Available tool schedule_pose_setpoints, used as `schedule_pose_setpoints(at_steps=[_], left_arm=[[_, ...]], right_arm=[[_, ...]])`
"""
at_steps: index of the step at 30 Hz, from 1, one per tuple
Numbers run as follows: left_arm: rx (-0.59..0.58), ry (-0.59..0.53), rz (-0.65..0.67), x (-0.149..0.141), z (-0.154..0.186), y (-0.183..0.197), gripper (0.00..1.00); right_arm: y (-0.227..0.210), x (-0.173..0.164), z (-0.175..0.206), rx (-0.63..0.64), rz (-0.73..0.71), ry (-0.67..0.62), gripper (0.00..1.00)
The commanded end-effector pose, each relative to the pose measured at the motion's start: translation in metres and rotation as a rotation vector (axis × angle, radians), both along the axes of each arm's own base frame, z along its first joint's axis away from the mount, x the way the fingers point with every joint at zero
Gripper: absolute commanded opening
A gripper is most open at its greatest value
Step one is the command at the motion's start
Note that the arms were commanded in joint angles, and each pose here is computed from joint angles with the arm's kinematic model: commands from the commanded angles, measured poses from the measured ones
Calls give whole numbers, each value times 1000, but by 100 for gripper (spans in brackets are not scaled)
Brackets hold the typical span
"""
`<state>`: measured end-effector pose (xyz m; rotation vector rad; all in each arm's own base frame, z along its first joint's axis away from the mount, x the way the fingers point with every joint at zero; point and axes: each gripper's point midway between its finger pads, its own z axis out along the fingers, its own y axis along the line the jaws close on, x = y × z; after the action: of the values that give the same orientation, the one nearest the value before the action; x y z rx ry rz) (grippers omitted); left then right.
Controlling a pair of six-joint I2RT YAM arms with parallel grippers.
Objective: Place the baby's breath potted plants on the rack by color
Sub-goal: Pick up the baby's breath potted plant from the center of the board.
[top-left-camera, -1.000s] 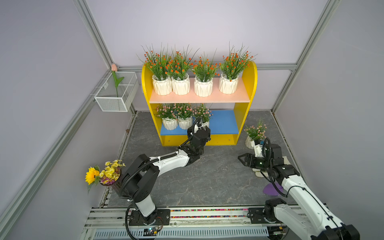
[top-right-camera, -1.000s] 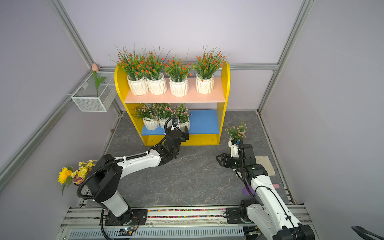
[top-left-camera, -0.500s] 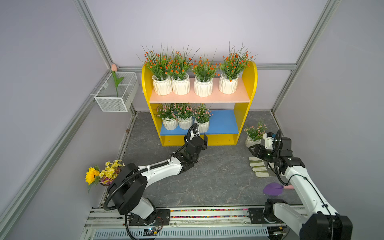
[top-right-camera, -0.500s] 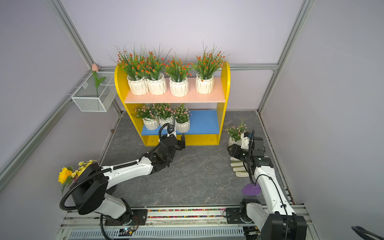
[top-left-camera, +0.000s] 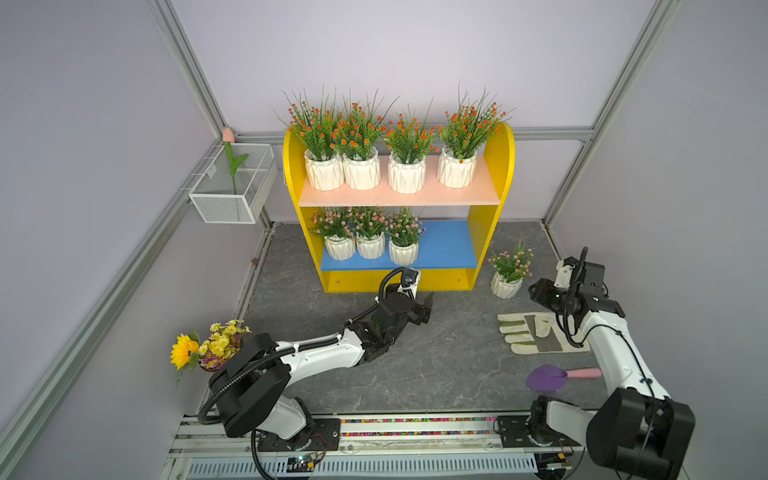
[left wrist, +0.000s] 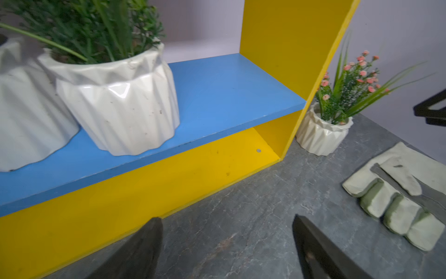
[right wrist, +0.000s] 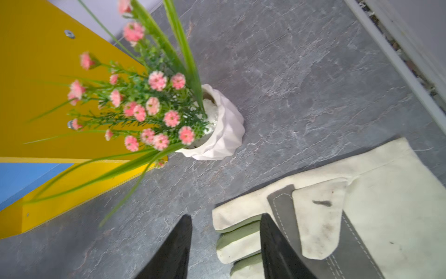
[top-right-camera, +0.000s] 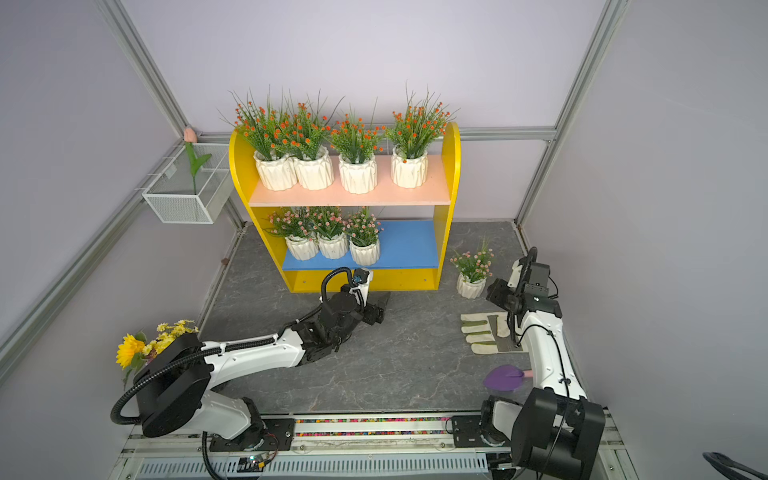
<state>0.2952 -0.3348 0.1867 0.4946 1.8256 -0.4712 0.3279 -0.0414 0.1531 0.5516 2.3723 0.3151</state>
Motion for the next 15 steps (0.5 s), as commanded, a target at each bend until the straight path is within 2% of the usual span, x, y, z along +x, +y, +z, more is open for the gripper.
schedule_pose_setpoints(at_steps=[1,7,15], left_arm=[[-34,-8,-100,-11,-3,-16,87],[-64,-3,-161,-20,-5,-25,88],[-68,1,-164,-21,-8,-27,89]], right_arm=[[-15,9,5,-39,-23,3,46],[-20,31,-12,9,-16,29,37],[-21,55,-25,47,5,44,36]])
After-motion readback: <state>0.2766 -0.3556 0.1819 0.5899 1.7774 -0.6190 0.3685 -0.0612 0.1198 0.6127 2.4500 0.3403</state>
